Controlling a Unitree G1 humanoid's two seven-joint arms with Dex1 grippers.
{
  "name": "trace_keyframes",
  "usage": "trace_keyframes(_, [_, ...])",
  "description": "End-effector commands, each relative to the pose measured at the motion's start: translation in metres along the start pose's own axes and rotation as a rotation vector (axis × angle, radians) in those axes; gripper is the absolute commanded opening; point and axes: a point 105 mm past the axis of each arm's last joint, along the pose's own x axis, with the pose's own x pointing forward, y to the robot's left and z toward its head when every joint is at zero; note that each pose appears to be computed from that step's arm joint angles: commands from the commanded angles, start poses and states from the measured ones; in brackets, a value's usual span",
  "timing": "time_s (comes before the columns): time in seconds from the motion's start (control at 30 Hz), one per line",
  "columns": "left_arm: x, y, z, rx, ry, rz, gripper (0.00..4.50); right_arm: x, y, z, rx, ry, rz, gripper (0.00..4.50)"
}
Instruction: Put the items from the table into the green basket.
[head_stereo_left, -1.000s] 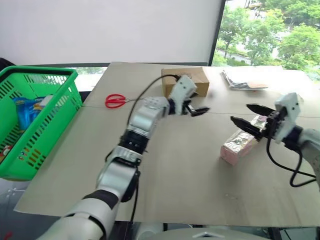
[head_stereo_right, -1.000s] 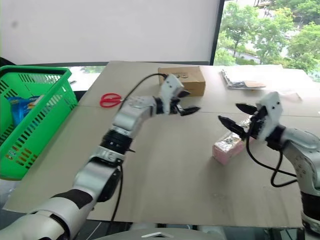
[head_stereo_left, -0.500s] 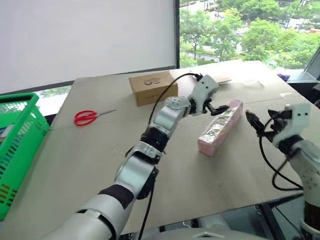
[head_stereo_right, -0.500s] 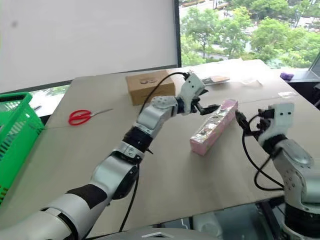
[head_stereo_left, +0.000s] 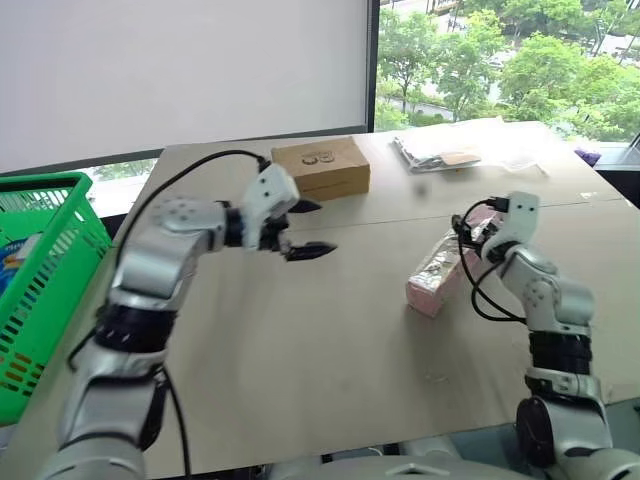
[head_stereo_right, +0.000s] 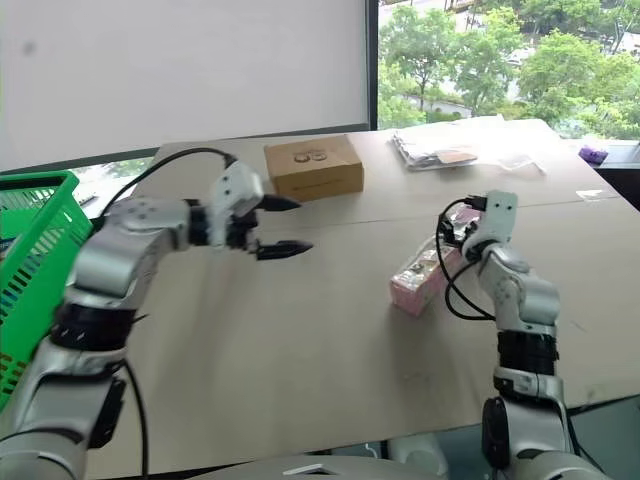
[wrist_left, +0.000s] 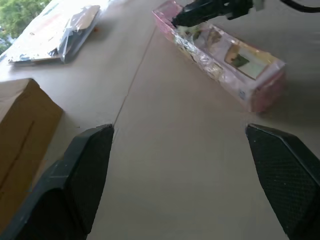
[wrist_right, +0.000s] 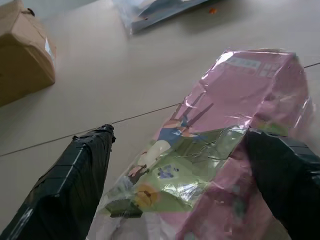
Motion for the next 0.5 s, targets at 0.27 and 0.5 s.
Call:
trace_keyframes(0.27, [-0.036,-0.009,0.021,-0.012,-0.019,0.124,4.35,0.006,-0.009,-0.010,-0.047,0.135,-0.184,4.50])
trace_keyframes(0.5, [-0.037,-0.010,0.031,-0.017,-0.053,0.111,4.50,-0.009,-0.015,-0.011,0.002,0.140,-0.323,3.65])
